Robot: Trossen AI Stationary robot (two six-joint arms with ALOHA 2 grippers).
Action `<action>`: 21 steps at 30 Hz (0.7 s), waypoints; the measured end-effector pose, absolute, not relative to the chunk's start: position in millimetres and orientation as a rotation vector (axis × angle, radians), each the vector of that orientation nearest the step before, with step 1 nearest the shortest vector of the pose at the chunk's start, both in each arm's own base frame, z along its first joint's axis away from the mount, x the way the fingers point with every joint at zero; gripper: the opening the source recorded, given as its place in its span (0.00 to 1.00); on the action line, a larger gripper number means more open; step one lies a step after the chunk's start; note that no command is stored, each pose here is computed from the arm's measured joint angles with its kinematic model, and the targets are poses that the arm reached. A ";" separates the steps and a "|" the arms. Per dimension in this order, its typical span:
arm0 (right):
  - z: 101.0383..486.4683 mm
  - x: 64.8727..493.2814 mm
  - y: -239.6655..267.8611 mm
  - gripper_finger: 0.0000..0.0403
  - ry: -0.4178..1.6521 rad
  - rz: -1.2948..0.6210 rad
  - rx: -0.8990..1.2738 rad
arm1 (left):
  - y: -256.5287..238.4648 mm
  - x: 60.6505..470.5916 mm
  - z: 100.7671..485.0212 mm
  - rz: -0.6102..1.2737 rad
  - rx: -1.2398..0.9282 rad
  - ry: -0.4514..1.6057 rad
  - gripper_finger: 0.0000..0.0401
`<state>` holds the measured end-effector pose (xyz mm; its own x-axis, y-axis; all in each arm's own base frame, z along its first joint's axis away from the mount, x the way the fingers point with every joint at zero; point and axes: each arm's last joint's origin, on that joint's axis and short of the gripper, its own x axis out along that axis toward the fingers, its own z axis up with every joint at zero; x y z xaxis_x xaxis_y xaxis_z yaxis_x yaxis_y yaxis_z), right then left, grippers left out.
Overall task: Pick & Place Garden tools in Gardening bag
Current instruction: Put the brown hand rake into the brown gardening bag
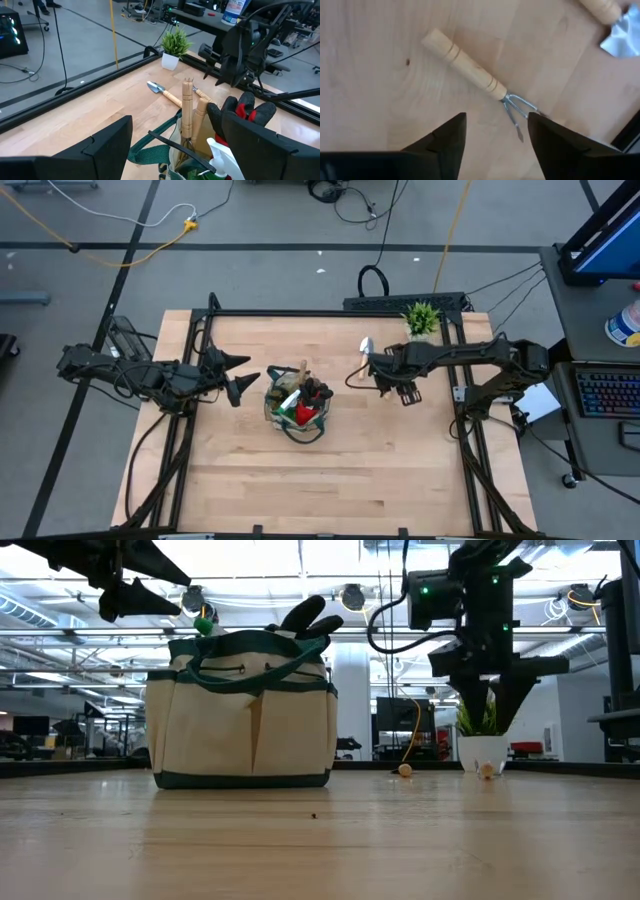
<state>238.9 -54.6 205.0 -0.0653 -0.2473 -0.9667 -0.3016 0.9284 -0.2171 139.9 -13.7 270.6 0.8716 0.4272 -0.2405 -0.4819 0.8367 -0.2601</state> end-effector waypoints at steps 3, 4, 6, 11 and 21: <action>199.8 237.1 -54.2 0.54 1.658 0.096 -0.470 | -13.8 139.9 270.7 0.484 -0.329 0.173 0.77; 198.0 236.4 -54.1 0.54 1.660 0.112 -0.482 | -13.7 139.9 270.6 0.484 -0.330 0.173 0.77; 194.4 235.6 -53.9 0.55 1.657 0.135 -0.505 | -13.7 139.9 270.7 0.484 -0.331 0.173 0.77; 185.1 236.8 -54.1 0.55 1.615 0.141 -0.535 | -13.7 139.9 270.8 0.484 -0.331 0.172 0.77; 164.0 231.6 -53.1 0.53 1.580 0.164 -0.577 | -13.7 140.0 270.8 0.485 -0.333 0.171 0.77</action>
